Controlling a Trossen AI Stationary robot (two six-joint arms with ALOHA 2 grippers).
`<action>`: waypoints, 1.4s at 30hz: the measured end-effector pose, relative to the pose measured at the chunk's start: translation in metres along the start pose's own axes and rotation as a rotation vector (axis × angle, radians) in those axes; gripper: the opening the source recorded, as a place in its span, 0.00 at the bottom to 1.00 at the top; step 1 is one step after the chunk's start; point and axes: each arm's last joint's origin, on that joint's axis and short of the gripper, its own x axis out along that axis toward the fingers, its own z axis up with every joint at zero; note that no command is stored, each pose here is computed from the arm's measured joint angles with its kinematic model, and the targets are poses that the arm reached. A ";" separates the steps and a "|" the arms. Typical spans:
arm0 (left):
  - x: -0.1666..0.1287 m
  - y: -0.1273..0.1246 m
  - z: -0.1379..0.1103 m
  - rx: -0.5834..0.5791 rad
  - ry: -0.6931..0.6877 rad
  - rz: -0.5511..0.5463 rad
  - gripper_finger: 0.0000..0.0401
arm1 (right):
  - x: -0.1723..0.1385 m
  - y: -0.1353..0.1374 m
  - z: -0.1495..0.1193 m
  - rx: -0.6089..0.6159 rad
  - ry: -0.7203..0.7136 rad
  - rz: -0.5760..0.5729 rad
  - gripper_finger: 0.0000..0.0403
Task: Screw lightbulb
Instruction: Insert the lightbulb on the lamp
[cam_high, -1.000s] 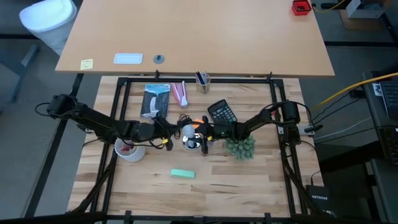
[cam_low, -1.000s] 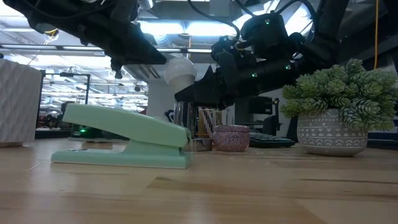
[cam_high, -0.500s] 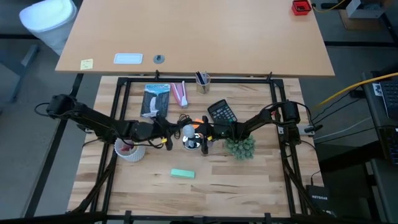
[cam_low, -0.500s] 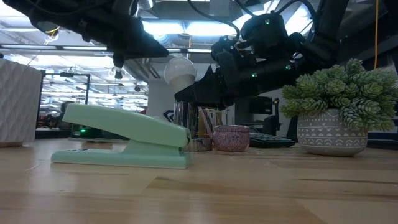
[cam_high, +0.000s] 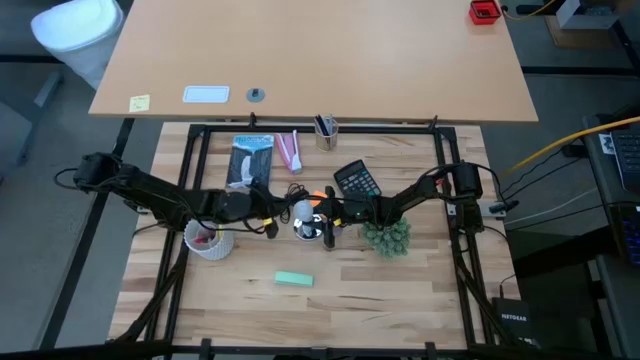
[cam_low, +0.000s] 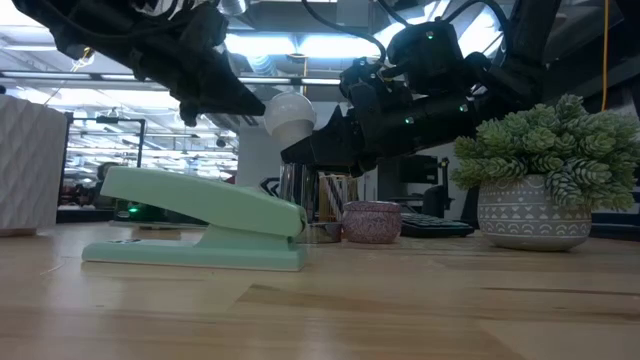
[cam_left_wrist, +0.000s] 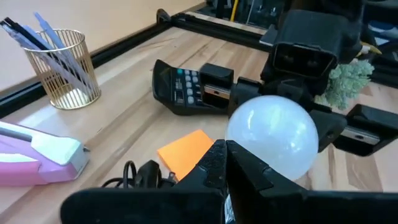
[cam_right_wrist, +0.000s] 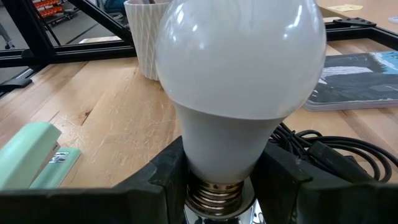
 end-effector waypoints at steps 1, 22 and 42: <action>0.000 0.000 0.000 -0.003 -0.001 -0.012 0.00 | 0.000 0.000 0.000 0.000 0.000 0.000 0.38; 0.011 -0.008 -0.002 -0.047 -0.032 -0.084 0.00 | 0.000 0.000 -0.001 -0.001 0.005 -0.003 0.38; 0.011 -0.014 0.001 -0.016 -0.018 -0.140 0.00 | 0.000 0.000 -0.001 -0.005 0.008 -0.002 0.38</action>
